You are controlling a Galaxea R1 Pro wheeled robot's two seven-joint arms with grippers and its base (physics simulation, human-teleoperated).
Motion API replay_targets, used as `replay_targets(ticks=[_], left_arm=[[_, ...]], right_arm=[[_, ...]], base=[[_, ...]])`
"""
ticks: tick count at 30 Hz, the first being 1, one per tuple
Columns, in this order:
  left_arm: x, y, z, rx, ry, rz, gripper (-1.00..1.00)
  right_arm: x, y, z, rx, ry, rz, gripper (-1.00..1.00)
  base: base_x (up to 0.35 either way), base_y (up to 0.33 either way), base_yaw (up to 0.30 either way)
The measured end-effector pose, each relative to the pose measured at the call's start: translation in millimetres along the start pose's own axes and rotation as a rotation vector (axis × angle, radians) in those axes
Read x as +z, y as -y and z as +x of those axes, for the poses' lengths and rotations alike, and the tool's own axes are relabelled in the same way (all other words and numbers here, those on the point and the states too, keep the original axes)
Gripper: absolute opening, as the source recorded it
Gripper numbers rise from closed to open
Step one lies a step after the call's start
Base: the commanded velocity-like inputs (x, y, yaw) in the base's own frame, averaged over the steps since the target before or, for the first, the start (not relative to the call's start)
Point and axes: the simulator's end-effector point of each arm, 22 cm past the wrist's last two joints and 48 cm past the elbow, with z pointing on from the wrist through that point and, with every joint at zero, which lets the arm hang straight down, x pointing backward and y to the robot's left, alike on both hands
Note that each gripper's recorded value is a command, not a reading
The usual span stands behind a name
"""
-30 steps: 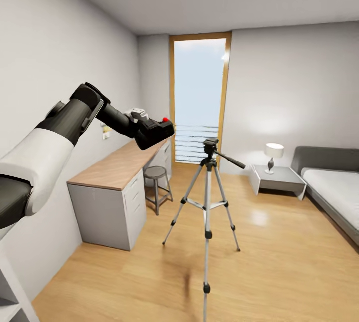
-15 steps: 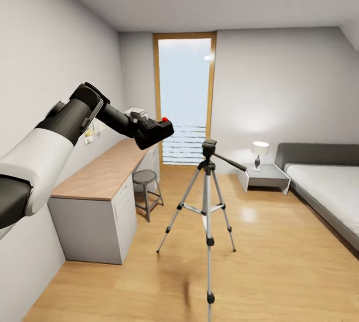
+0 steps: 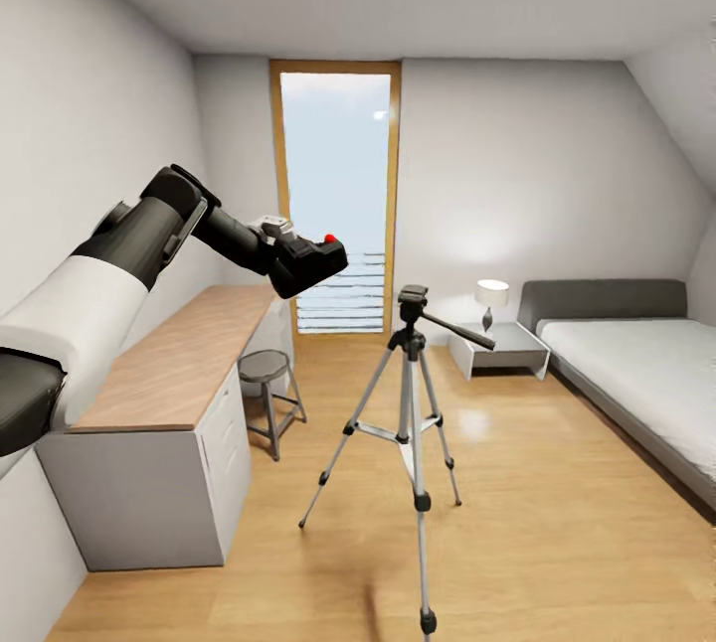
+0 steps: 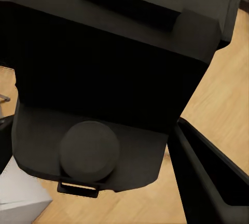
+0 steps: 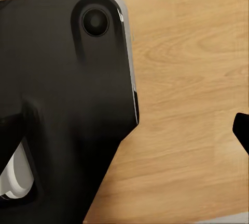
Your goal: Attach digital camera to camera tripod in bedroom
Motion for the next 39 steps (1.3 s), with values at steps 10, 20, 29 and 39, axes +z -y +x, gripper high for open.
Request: replay_targets(ticks=[10, 20, 29, 39], left_arm=[[-4.1, 3.0, -5.6, 0.02, 0.013, -0.006, -1.0], [-6.1, 4.9, -9.2, 0.033, 0.021, -0.009, -1.0], [-5.9, 5.4, -9.5, 0.034, 0.022, -0.009, -1.0], [-6.0, 5.5, -9.6, 0.034, 0.022, -0.009, -1.0]], right_arm=[[0.0, 0.0, 0.2, 0.0, 0.0, 0.0, 1.0], [0.0, 0.0, -0.1, 0.0, 0.0, 0.0, 1.0], [0.0, 0.1, 0.0, 0.0, 0.0, 0.0, 1.0], [0.0, 0.1, -0.1, 0.0, 0.0, 0.0, 1.0]], base=[[0.129, 0.271, -0.191], [0.027, 0.147, -0.018], [0.002, 0.124, -0.156], [0.013, 0.124, -0.269]])
